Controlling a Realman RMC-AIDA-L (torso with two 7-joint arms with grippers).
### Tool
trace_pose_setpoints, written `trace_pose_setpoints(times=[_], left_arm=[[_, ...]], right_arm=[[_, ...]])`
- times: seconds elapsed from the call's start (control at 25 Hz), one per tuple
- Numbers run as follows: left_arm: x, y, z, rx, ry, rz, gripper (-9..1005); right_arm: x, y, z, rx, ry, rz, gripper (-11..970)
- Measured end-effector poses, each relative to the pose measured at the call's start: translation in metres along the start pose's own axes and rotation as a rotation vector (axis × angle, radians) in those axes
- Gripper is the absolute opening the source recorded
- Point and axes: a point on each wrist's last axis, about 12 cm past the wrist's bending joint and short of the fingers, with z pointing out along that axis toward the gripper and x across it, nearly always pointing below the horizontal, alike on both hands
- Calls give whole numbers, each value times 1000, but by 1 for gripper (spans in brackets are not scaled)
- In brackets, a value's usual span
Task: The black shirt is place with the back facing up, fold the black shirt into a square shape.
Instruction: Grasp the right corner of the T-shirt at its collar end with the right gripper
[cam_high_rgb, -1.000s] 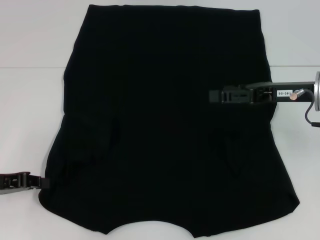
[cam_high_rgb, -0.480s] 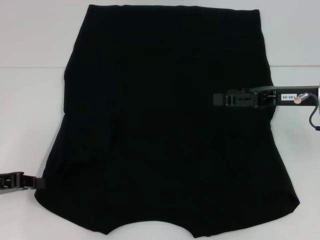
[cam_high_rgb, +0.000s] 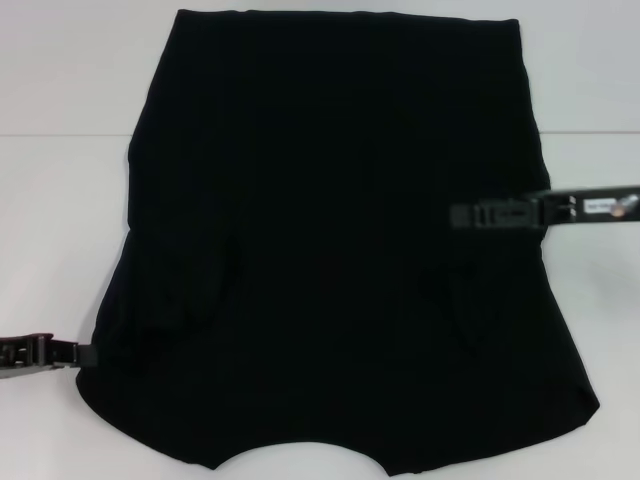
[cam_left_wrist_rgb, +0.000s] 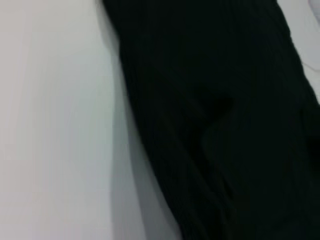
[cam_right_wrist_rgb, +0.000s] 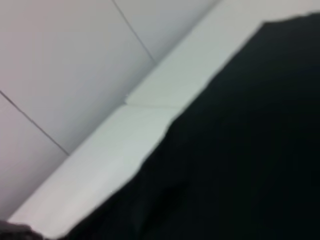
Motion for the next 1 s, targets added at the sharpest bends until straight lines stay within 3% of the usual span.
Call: trace_pose_setpoints(times=[0.2,0.56,0.76,1.0], left_arm=[[-1,-3,4,42,-29,8,37],[-2,-5,5,57,-47,12,37],[-2,-5,7,54,-52,12,37],[-3,-5,7,55,-55,13,38]], right_arm=[[19,-10,-31,23,144,108,854],[62,-25,-80,85,248,282,852],[75,-28,-87,107,285,306,853],[80,-28,-79,127,329,299,853]])
